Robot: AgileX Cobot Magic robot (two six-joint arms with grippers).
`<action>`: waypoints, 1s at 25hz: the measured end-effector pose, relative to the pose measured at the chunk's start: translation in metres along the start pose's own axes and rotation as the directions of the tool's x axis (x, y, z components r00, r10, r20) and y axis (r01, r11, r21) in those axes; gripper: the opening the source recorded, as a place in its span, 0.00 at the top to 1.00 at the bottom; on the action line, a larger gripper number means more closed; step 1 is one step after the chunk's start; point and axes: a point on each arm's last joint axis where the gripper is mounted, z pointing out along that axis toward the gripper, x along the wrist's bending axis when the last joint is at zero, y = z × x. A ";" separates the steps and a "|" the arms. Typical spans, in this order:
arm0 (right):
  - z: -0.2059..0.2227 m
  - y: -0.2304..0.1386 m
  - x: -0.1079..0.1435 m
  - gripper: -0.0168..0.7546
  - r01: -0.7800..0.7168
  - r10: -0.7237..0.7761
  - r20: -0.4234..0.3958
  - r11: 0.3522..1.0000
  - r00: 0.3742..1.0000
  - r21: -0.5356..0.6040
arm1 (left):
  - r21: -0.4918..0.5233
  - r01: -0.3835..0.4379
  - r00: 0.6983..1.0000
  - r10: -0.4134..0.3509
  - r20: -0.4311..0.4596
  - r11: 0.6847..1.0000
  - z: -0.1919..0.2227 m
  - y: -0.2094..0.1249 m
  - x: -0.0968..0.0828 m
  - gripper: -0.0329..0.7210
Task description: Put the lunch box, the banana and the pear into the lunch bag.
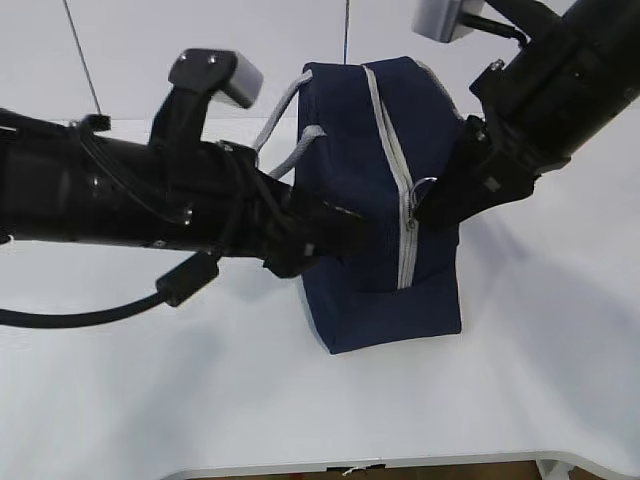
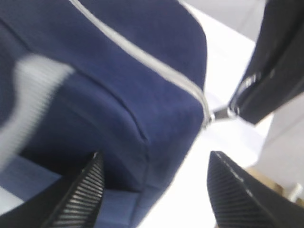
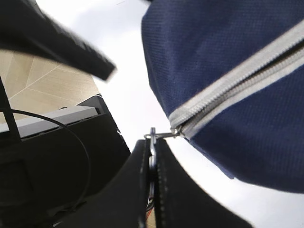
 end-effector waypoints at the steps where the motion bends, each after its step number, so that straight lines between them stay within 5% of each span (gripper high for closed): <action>1: 0.000 0.000 0.000 0.95 0.001 -0.001 -0.001 1.000 1.000 0.000 | 0.014 -0.004 1.000 0.004 0.016 1.000 0.004 -0.004 0.000 0.30; 10: 0.001 0.001 0.002 0.95 0.009 -0.009 -0.005 1.000 1.000 0.002 | 0.029 -0.101 0.994 0.100 0.050 0.994 0.010 -0.009 0.001 0.35; 21: 0.001 0.001 0.002 0.95 0.011 -0.011 -0.006 1.000 1.000 0.003 | 0.028 -0.120 0.992 0.118 0.051 0.992 0.010 -0.009 0.001 0.90; 25: 0.001 0.001 0.002 0.95 0.011 -0.011 -0.006 1.000 1.000 0.003 | 0.028 -0.121 0.992 0.119 0.051 0.992 0.010 -0.009 0.001 0.98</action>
